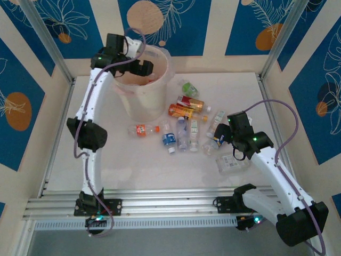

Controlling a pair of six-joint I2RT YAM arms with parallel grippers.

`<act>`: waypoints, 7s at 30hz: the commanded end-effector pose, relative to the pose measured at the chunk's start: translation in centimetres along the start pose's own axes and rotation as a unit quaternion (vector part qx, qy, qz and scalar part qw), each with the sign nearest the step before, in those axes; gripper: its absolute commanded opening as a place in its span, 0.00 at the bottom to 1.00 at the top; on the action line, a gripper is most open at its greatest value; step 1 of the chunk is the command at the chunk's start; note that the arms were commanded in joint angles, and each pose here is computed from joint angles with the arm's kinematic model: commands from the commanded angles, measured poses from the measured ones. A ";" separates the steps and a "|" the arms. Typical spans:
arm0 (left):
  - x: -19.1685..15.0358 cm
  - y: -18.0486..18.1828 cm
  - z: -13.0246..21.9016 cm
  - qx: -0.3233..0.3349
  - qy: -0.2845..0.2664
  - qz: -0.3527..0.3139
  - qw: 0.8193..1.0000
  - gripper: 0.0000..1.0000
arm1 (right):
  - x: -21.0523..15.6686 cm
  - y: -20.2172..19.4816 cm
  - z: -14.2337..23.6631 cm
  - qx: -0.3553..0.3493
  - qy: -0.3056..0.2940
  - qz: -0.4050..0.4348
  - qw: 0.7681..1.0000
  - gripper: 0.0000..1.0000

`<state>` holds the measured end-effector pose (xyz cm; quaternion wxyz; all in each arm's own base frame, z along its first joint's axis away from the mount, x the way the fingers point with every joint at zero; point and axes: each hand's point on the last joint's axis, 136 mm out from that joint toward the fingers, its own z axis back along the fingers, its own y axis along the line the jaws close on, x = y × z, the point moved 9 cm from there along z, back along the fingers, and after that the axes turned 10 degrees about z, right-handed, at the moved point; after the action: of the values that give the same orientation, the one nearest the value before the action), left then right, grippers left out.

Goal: Put the plastic bottles in the bin

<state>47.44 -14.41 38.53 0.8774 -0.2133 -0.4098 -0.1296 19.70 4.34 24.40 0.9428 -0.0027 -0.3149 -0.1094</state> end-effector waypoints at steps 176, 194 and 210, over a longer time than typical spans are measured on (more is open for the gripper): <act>2.0 -2.8 1.5 0.086 -0.112 0.050 0.989 0.65 | -1.1 -3.1 2.0 -0.045 -0.052 -0.094 0.993 0.99; -2.2 2.1 -5.8 0.125 0.015 0.019 0.992 0.65 | -1.2 -3.1 2.2 -0.045 -0.052 -0.092 0.993 0.99; -6.6 3.4 -9.1 0.129 0.118 0.045 0.984 0.65 | -1.1 -3.0 2.2 -0.036 -0.059 -0.090 0.994 0.99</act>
<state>50.78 -15.87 28.03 0.9372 -0.0969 -0.3305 -0.0548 16.95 1.59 24.54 0.9101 -0.0260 -0.3529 -0.2154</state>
